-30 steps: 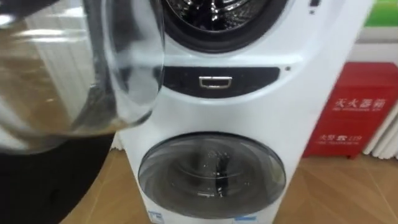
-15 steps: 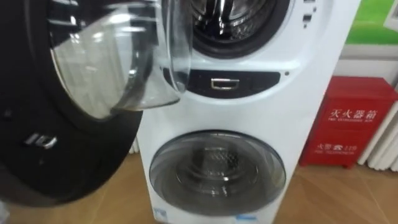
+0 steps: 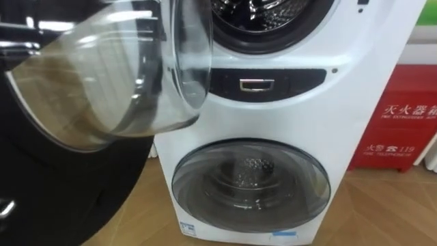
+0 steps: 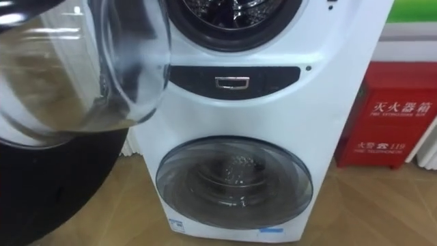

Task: Pick clothes from washing machine

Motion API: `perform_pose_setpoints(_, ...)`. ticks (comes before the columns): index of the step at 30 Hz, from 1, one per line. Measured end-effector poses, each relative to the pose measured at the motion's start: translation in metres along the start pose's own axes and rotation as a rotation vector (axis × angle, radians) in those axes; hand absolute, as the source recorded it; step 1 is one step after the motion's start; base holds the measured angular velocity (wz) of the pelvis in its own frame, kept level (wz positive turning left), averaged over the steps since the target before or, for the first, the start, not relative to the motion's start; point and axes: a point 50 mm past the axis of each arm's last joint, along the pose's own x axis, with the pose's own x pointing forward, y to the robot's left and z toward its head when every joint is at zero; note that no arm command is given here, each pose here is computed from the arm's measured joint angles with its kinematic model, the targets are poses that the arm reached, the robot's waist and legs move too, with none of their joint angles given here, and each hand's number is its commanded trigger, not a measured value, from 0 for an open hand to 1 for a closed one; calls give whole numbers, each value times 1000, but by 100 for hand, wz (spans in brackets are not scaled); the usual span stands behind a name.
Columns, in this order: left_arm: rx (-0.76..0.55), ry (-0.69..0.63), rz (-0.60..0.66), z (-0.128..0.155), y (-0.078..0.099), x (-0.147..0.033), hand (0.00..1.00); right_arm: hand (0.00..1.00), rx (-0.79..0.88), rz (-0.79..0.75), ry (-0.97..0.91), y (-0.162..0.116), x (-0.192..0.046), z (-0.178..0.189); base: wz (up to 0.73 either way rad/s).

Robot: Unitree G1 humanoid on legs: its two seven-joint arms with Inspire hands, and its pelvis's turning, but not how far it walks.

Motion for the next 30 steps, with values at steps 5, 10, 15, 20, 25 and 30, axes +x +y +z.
perform_pose_setpoints(5, -23, -161, -125, 48, -37, 14, 0, 0, -35, 15, 7, 1, 0, 0, -1)
perform_pose_setpoints(10, -52, -346, -257, 109, -78, 23, 0, 0, -69, 18, 40, 0, -1, -5, -4)
perform_pose_setpoints(15, -15, -391, -435, 114, -115, 9, 0, 0, -94, 50, 59, 4, 0, -3, 7)
perform_pose_setpoints(20, 19, -354, -616, 78, -157, -26, 0, 0, -184, 129, 67, 24, 3, 2, 23)
perform_pose_setpoints(25, -38, -168, -848, 27, -206, -74, 0, 0, -241, 206, 44, 50, 7, 19, 19)
perform_pose_setpoints(30, -54, -123, -929, 16, -222, -91, 0, 0, -288, 257, 41, 64, 8, 26, 1)
